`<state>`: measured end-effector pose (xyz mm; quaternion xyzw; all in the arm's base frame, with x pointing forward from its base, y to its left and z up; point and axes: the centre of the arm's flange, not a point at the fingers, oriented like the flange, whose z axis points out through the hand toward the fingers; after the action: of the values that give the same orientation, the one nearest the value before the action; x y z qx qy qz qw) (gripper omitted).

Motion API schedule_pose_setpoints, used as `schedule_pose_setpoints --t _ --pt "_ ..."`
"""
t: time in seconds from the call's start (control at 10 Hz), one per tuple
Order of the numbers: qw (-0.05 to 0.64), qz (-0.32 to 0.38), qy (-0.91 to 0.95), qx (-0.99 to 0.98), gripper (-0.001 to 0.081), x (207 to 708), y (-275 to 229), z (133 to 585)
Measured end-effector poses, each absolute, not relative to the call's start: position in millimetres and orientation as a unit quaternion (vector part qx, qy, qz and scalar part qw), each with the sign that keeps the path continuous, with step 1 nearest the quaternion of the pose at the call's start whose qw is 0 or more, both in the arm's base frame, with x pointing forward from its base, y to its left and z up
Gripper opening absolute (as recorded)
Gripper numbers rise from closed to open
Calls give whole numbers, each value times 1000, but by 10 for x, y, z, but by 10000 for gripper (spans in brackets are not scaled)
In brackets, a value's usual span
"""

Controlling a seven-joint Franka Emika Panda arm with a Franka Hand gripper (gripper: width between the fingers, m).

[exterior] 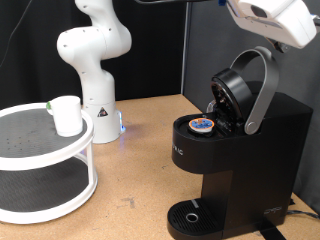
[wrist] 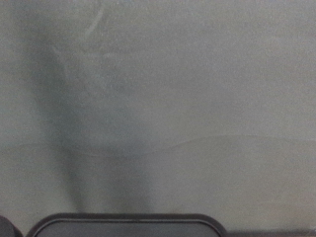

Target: Make a cup of coffee with the keurig machine

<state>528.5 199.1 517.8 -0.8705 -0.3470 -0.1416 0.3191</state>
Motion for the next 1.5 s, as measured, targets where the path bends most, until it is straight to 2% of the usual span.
schedule_pose_setpoints --t 1.0,1.5 --pt "327 -138 -363 -862 1 5229 1612 5238" --pt "296 -136 -361 -874 1 5223 1371 5264"
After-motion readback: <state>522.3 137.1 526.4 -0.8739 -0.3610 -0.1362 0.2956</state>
